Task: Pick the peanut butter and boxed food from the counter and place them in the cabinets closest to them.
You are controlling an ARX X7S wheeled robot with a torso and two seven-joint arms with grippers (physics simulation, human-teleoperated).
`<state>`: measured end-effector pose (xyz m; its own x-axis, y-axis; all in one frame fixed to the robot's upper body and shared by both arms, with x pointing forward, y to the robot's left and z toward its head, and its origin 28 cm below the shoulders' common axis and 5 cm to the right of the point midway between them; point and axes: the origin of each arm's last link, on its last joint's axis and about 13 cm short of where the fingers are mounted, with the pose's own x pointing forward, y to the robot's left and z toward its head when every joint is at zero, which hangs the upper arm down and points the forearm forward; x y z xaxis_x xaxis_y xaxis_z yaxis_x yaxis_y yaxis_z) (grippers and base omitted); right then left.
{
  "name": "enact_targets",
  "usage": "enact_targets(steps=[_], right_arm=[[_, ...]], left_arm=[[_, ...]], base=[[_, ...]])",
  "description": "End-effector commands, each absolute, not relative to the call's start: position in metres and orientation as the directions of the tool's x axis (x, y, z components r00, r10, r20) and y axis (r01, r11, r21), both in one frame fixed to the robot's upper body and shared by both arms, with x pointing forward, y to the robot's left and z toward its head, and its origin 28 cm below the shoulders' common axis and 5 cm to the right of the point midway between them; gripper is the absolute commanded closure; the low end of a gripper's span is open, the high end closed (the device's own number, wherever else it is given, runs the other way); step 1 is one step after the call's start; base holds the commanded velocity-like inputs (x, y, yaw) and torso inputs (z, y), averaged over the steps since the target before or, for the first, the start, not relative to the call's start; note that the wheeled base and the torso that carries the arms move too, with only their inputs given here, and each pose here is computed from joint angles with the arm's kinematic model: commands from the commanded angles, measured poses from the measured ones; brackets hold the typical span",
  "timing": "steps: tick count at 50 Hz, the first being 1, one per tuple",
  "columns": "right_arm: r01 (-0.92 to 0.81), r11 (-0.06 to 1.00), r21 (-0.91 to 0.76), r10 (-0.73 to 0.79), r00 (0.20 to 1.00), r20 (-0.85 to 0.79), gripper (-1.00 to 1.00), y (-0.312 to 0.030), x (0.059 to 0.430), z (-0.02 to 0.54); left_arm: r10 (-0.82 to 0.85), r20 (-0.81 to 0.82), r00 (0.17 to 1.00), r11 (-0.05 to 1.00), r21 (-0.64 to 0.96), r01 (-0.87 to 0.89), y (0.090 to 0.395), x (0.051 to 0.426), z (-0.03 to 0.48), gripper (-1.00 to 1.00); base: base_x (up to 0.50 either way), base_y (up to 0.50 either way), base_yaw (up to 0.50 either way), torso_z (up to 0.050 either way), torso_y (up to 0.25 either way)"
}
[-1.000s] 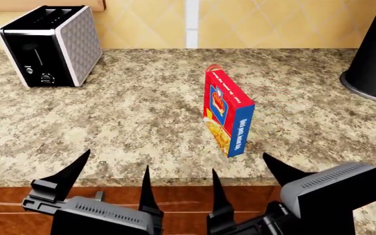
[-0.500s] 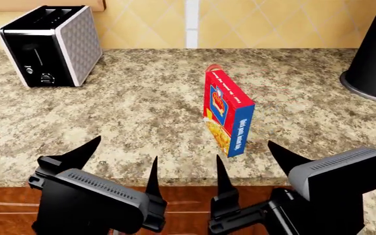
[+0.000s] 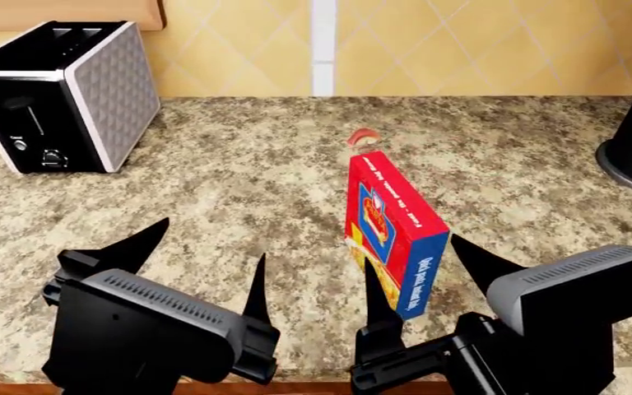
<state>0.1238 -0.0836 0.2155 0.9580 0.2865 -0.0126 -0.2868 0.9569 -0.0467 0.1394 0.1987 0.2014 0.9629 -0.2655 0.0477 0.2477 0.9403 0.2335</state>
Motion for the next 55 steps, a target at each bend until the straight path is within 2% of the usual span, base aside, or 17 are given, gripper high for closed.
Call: enact_targets(steps=[1,7,41,55], right_arm=[[-0.287,0.957,-0.045,0.287,0.958,-0.016,-1.00,-0.084,0.124,0.215],[-0.290,0.956,-0.051,0.289,0.957,-0.021,-1.00,-0.084,0.124,0.214],[-0.259,0.966,-0.022,0.259,0.965,0.038,-1.00,-0.088,0.131,0.234],[-0.274,0.962,-0.022,0.274,0.961,0.037,-1.00,-0.087,0.130,0.235]], left_arm=[[-0.268,0.043,0.962,0.940,0.230,0.252,0.199,0.141,0.201,-1.00],[-0.268,0.040,0.963,0.940,0.230,0.252,0.199,0.141,0.200,-1.00],[-0.264,0.036,0.964,0.941,0.228,0.250,0.199,0.142,0.200,-1.00],[-0.266,0.036,0.963,0.940,0.229,0.251,0.199,0.142,0.200,-1.00]], base=[[0.00,0.00,0.00,0.000,0.000],[0.28,0.00,0.00,0.000,0.000],[0.00,0.00,0.00,0.000,0.000],[0.40,0.00,0.00,0.000,0.001]])
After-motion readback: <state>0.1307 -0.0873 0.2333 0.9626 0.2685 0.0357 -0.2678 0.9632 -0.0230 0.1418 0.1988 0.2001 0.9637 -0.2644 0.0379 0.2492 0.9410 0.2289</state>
